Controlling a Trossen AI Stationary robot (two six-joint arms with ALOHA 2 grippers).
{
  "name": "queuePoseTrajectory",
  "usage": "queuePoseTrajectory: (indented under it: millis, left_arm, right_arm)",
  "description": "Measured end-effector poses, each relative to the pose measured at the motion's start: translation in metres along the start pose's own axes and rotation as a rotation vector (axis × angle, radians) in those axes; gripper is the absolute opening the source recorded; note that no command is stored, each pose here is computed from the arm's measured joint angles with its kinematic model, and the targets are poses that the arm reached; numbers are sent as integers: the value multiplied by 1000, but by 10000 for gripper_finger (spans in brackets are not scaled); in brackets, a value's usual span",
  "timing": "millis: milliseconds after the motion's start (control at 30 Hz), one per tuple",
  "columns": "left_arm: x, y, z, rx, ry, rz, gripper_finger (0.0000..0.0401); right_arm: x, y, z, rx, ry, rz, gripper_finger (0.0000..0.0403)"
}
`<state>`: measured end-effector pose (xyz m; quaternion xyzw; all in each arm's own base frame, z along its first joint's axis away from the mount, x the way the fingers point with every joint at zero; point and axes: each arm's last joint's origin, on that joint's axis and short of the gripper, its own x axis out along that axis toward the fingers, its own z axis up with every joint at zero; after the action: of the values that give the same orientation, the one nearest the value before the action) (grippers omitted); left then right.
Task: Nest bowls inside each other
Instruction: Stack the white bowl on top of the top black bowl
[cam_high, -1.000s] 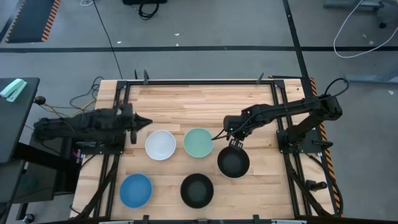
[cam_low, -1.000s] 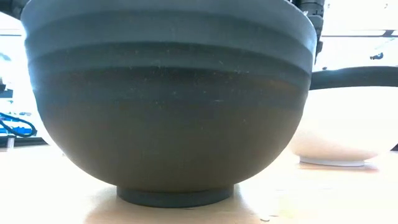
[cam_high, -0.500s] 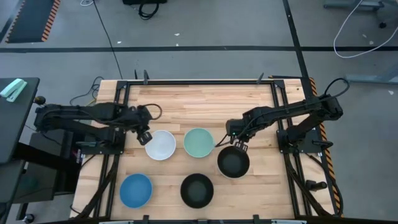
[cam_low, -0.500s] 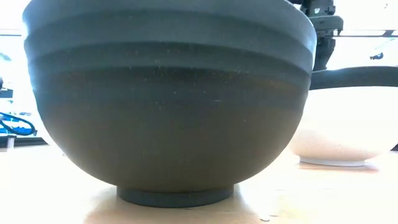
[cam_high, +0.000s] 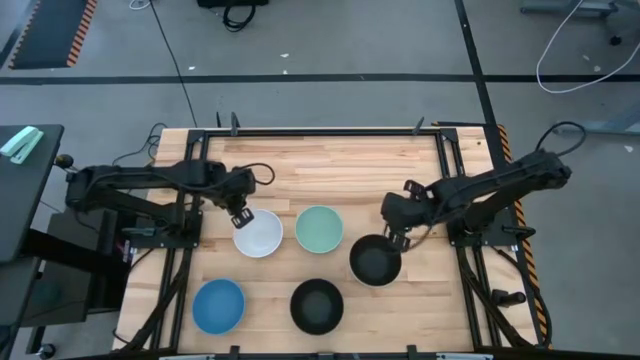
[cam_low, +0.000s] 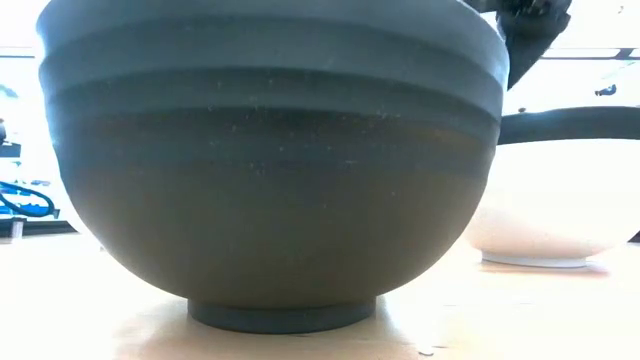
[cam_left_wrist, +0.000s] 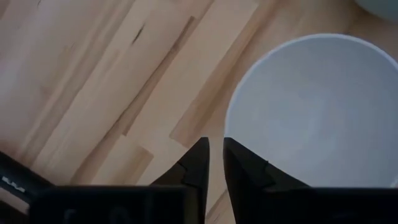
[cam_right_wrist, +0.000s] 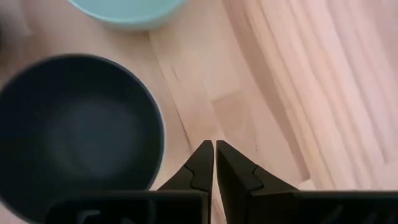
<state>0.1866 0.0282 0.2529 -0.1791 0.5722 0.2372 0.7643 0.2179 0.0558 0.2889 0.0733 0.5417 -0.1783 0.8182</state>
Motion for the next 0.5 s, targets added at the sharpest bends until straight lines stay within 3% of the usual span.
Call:
queuePoseTrajectory:
  millis: [267, 500]
  left_arm:
    - [15, 1, 9, 26, 19, -28, 80]
    - [21, 8, 15, 5, 17, -16, 91]
  right_arm:
    - [-37, 7, -20, -45, -265, -28, 27]
    - [-47, 11, -33, -56, -363, -51, 27]
